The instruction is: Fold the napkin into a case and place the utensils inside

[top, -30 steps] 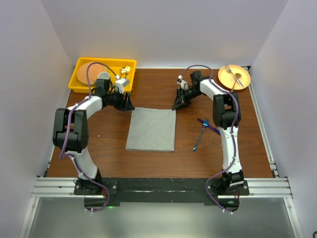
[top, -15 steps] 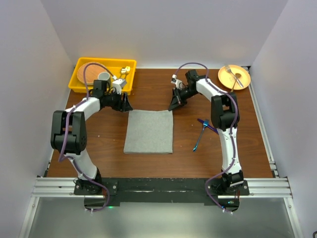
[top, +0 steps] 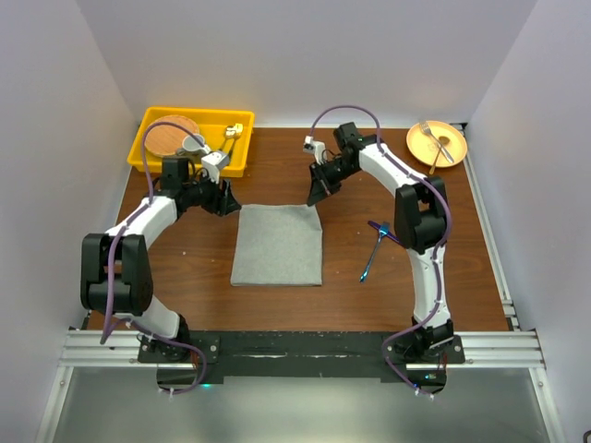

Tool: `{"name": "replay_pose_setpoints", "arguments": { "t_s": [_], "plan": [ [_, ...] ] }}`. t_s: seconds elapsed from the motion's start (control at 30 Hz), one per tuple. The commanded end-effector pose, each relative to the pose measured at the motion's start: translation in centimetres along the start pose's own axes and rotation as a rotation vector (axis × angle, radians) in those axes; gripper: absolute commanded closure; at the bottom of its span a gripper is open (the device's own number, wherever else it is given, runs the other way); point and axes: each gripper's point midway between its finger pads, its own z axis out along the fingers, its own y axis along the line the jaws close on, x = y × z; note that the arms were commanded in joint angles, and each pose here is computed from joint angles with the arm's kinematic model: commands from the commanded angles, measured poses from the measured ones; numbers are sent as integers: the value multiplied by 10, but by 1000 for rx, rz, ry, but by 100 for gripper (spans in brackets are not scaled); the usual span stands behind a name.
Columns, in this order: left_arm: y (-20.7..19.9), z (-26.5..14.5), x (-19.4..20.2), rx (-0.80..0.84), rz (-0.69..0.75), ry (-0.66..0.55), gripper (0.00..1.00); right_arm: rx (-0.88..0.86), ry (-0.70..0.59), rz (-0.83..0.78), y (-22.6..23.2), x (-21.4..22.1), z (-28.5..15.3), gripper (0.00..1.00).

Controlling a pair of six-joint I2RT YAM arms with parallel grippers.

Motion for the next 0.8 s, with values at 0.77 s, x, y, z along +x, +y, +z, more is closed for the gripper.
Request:
{"name": "replay_pose_setpoints", "arguments": {
  "t_s": [0.77],
  "plan": [
    [13, -36, 1, -135, -52, -94, 45, 39, 202, -787, 85, 73, 7, 100]
  ]
}}
